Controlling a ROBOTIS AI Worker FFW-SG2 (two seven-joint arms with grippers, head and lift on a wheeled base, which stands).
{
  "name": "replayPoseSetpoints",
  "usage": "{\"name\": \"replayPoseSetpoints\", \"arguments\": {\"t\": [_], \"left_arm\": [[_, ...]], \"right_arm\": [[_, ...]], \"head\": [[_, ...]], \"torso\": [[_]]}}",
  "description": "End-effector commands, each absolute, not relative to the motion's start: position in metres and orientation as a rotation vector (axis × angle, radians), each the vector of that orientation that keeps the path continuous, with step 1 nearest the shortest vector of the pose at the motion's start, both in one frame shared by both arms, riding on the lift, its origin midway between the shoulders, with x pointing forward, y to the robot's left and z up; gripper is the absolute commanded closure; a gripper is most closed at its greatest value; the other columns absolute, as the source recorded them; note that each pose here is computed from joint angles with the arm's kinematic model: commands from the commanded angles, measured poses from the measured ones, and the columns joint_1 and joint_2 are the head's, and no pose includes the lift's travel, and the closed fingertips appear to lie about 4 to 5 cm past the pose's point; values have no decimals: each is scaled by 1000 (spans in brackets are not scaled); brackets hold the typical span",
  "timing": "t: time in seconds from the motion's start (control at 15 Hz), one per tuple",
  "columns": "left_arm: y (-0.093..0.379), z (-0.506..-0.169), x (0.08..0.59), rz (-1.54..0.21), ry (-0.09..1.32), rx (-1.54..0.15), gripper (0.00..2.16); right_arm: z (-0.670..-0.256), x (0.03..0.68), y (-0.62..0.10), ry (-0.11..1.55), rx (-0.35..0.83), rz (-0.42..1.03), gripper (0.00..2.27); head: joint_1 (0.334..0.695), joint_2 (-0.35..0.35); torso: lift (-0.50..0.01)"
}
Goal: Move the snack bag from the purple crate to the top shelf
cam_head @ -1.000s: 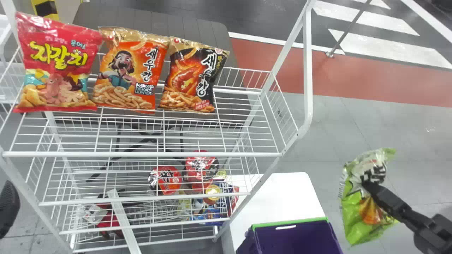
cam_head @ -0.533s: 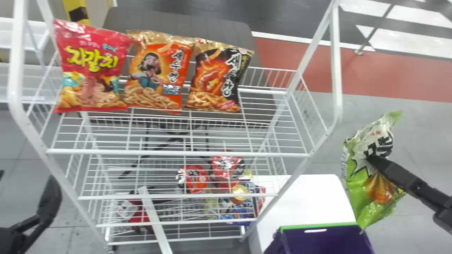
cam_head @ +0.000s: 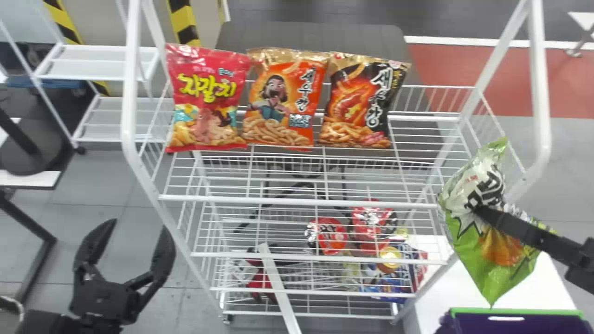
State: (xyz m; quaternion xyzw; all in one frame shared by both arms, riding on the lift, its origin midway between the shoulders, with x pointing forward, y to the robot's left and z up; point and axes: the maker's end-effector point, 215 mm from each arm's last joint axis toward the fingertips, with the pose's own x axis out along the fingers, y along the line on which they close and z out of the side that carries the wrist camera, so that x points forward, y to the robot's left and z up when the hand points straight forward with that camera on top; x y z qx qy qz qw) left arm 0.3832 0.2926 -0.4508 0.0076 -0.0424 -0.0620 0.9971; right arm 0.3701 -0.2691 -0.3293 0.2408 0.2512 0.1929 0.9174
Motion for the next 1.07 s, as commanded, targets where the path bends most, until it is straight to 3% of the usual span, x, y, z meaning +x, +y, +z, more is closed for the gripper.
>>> {"name": "replayPoseSetpoints", "arguments": {"t": [0.0,0.2,0.6,1.0], "left_arm": [[294,-450,383,-121,-85,16,130],[294,-451,383,-122,-84,15,130],[296,-451,384,-119,-84,18,130],[299,-451,384,-116,-84,18,130]], "right_arm": [[-297,403,-248,333,387,430,1605],[-288,435,-234,202,322,417,1605],[-329,502,-225,45,293,344,1605],[-332,537,-260,-97,332,200,1609]], "head": [[695,33],[695,57],[695,90],[695,58]], "torso": [[0],[0],[0],[0]]}}
